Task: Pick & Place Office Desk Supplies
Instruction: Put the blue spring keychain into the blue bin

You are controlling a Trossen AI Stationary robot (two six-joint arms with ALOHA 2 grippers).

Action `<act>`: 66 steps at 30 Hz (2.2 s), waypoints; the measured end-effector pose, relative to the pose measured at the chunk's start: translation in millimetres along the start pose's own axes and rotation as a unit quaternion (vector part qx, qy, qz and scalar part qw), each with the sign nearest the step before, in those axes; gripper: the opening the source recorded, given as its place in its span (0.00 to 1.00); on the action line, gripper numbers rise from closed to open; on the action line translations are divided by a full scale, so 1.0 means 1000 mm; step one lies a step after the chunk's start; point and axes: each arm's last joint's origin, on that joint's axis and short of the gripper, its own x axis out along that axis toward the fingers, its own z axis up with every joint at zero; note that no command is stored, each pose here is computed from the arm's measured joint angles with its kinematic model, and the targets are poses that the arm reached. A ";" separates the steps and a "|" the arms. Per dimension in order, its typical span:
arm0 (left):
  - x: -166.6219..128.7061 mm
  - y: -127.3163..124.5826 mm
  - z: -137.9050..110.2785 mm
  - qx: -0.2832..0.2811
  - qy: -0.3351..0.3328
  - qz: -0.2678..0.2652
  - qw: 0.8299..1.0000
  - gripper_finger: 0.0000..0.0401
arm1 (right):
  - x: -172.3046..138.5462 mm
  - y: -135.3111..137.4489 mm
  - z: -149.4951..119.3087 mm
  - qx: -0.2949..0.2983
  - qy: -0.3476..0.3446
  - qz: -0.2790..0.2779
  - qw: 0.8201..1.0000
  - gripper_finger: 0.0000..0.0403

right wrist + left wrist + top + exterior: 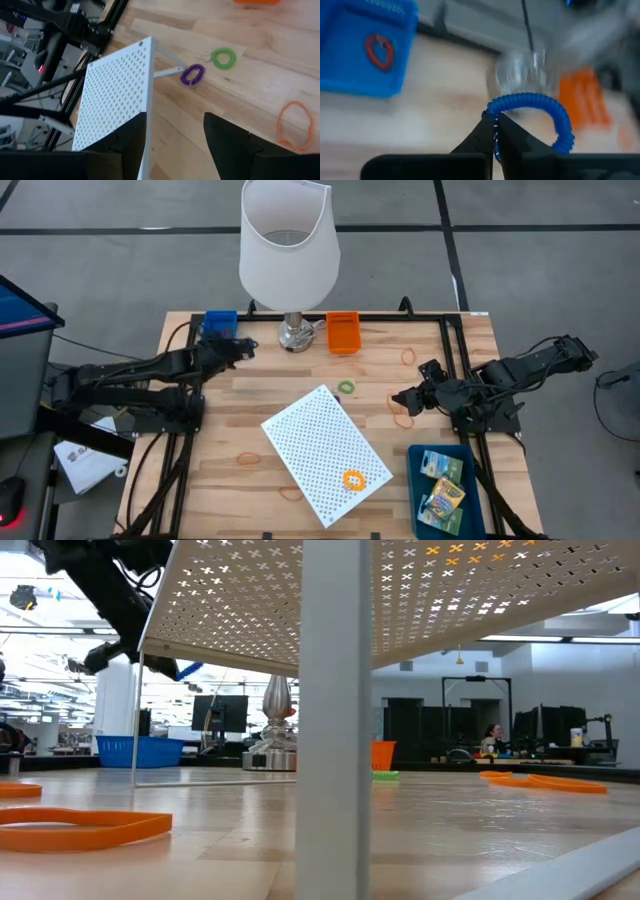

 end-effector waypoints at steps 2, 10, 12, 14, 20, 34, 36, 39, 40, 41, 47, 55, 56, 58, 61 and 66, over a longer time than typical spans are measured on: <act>0.001 0.001 0.001 -0.052 -0.061 -0.008 0.997 0.00 | 0.000 0.000 0.000 -0.003 -0.006 -0.002 1.000 0.48; 0.027 -0.003 0.021 -0.090 -0.193 -0.023 0.977 0.00 | 0.001 -0.001 0.002 -0.011 -0.015 -0.009 1.000 0.48; 0.034 -0.004 0.032 -0.056 -0.193 -0.008 0.980 0.00 | 0.001 -0.001 0.002 -0.012 -0.015 -0.009 1.000 0.48; 0.039 -0.002 0.044 -0.018 -0.192 0.008 0.981 0.00 | 0.001 -0.001 0.002 -0.011 -0.015 -0.009 1.000 0.48; 0.049 0.004 0.089 0.110 -0.159 0.078 0.978 0.00 | 0.001 -0.001 0.002 -0.008 -0.015 -0.009 1.000 0.48; 0.084 0.006 0.095 0.293 0.088 0.219 0.927 0.00 | 0.001 -0.003 0.002 -0.006 -0.013 -0.015 1.000 0.48; 0.089 0.005 0.094 0.296 0.087 0.235 0.922 0.00 | 0.001 -0.003 0.001 -0.006 -0.013 -0.015 1.000 0.48; 0.098 0.008 0.086 0.309 0.104 0.272 0.905 0.00 | 0.001 -0.003 0.001 -0.006 -0.013 -0.015 1.000 0.48; 0.100 0.009 0.083 0.311 0.110 0.284 0.900 0.00 | 0.001 -0.003 0.001 -0.006 -0.013 -0.015 1.000 0.48; 0.103 0.010 0.080 0.308 0.112 0.296 0.897 0.00 | 0.001 -0.003 0.001 -0.007 -0.013 -0.015 1.000 0.48; 0.113 0.014 0.072 0.253 0.098 0.342 0.900 0.00 | 0.000 -0.002 0.001 -0.009 -0.012 -0.014 1.000 0.48; 0.117 0.015 0.070 0.241 0.087 0.356 0.899 0.01 | 0.000 -0.003 0.001 -0.011 -0.011 -0.019 1.000 0.48; 0.117 0.015 0.071 0.237 0.083 0.355 0.901 0.01 | 0.000 -0.004 0.001 -0.012 -0.010 -0.020 1.000 0.48; 0.116 0.014 0.072 0.230 0.077 0.351 0.905 0.04 | 0.000 -0.004 0.001 -0.016 -0.010 -0.022 1.000 0.48; 0.114 0.012 0.074 0.219 0.067 0.341 0.912 0.11 | 0.000 -0.004 0.001 -0.020 -0.009 -0.023 0.999 0.48; 0.112 0.011 0.078 0.196 0.053 0.331 0.922 0.28 | 0.000 -0.005 0.001 -0.023 -0.009 -0.024 0.999 0.48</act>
